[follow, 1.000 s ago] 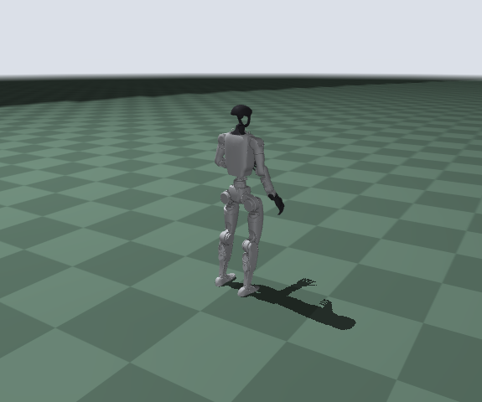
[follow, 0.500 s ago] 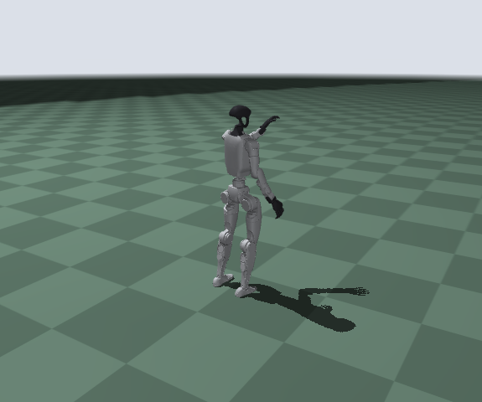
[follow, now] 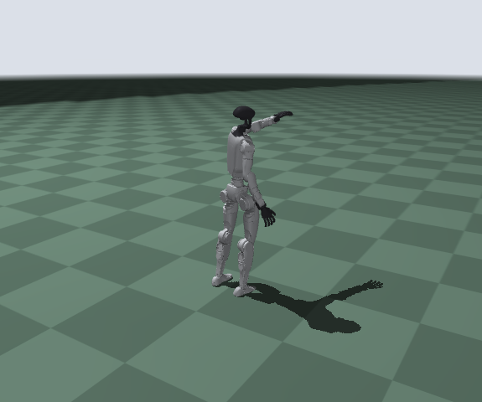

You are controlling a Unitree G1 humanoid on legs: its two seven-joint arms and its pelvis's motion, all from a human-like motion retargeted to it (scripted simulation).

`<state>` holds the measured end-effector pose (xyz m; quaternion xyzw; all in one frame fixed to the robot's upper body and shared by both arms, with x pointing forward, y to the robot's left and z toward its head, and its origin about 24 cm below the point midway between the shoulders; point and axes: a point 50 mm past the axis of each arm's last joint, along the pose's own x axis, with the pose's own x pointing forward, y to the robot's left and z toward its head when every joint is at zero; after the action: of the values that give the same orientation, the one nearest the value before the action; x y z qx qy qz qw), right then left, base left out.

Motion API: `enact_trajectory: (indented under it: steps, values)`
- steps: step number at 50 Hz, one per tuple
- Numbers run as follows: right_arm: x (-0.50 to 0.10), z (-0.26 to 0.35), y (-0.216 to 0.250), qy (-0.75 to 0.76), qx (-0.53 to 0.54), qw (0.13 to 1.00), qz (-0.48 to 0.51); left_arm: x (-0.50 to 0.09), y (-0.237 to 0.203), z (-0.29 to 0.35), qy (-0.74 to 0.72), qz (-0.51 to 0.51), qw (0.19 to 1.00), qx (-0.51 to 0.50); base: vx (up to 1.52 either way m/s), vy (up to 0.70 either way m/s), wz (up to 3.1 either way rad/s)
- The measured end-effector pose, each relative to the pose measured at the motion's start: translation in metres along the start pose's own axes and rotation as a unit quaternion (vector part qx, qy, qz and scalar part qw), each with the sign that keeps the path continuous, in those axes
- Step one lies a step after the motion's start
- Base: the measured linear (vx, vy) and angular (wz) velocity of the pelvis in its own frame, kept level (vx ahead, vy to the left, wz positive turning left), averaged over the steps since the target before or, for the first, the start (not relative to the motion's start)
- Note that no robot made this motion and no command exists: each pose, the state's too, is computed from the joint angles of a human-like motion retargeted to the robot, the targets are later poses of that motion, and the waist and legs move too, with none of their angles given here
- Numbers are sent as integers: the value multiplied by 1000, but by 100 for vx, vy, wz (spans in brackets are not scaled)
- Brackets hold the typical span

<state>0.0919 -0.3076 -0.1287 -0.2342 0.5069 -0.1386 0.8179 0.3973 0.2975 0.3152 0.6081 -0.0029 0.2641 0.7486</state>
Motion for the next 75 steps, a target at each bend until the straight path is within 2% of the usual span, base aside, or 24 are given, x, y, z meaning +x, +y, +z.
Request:
enact_trajectory:
  steps: [12, 25, 31, 35, 42, 49, 56, 68, 75]
  values:
    - [-9, -38, 13, 69, -28, 996, 50, -3, -5, 41, -95, -24, 994, 46, 0, 0, 20]
    - [-11, -31, 21, 59, -24, 996, 65, -55, 14, 119, -372, -2, 928, 7, -1, 0, 50]
    - [-8, -18, 20, 38, -28, 997, 64, -92, 28, 122, -462, 10, 887, -13, 0, 0, 53]
    - [-5, -6, 19, 21, -30, 997, 68, -103, 36, 103, -469, 22, 883, -28, 0, -1, 43]
    - [0, 22, 15, -30, -37, 997, 65, -86, 46, 28, -352, 69, 932, -50, 0, -1, 41]
    - [3, 50, 11, -80, -53, 993, 62, -57, 41, -93, -98, 75, 988, -92, 0, -2, 45]
    - [4, 70, 16, -116, -93, 986, 73, -62, 28, -188, 120, 55, 979, -156, 0, -1, 23]
    - [3, 76, 25, -130, -92, 985, 68, -83, -2, -228, 205, 43, 954, -215, 0, 0, 0]
    - [5, 69, 26, -109, -108, 986, 71, -91, -30, -233, 222, 0, 944, -243, 0, 0, 0]
